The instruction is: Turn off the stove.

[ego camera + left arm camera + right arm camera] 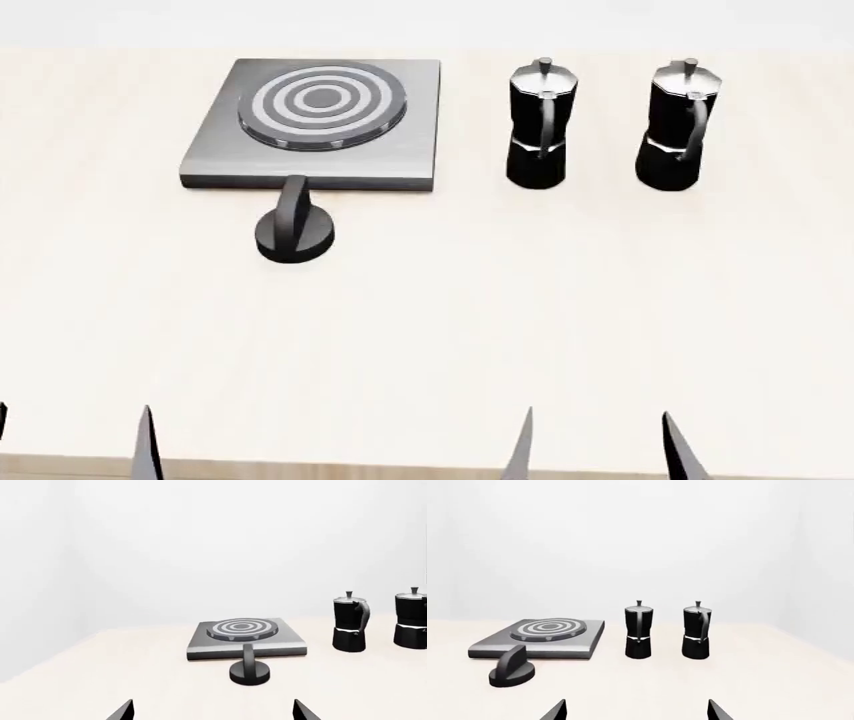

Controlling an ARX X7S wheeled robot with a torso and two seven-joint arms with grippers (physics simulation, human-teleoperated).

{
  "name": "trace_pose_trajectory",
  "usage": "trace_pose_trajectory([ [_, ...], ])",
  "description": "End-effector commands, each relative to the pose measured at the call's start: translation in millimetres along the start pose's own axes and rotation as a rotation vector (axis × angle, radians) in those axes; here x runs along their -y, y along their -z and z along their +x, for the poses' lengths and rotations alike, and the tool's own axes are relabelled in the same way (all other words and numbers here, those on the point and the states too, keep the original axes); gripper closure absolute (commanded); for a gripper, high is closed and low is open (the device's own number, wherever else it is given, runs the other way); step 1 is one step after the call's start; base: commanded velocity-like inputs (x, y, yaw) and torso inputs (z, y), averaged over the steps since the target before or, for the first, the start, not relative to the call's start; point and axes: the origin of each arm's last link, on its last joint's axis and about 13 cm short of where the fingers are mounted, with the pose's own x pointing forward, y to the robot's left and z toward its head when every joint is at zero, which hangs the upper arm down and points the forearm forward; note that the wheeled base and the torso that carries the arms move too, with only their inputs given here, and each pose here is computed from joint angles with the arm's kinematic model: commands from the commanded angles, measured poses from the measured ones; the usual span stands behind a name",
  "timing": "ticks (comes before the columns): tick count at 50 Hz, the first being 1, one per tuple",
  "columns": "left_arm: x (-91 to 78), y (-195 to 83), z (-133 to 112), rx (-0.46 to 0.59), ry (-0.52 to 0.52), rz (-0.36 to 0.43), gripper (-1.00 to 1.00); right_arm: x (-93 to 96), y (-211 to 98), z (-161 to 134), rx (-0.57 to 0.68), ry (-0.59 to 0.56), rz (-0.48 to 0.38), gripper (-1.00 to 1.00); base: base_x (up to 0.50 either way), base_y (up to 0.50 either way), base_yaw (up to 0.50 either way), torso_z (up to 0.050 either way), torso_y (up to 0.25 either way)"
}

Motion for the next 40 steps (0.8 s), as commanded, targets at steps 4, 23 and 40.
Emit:
trace_pose_trajectory([
  [4, -2.8, -31.4, -8.9, 0.073, 0.007, 0.006, -1.00, -1.6, -26.5, -11.2, 0.068, -0.010, 0.016, -1.00, 0.00, 0.00, 0.00, 0.000, 0.000],
  [23, -2.5, -44.3, -15.3, 0.104, 0.029, -0.002, -1.00, 0.0, -33.2, -14.0, 0.110, -0.011, 0.062, -1.00, 0.00, 0.00, 0.00, 0.000, 0.000],
  [40, -3.0, -45.4, -16.2, 0.114, 0.021, -0.006, -1.00, 0.6, -30.3, -12.6, 0.088, -0.009, 0.063, -1.00, 0.00, 0.00, 0.00, 0.000, 0.000],
])
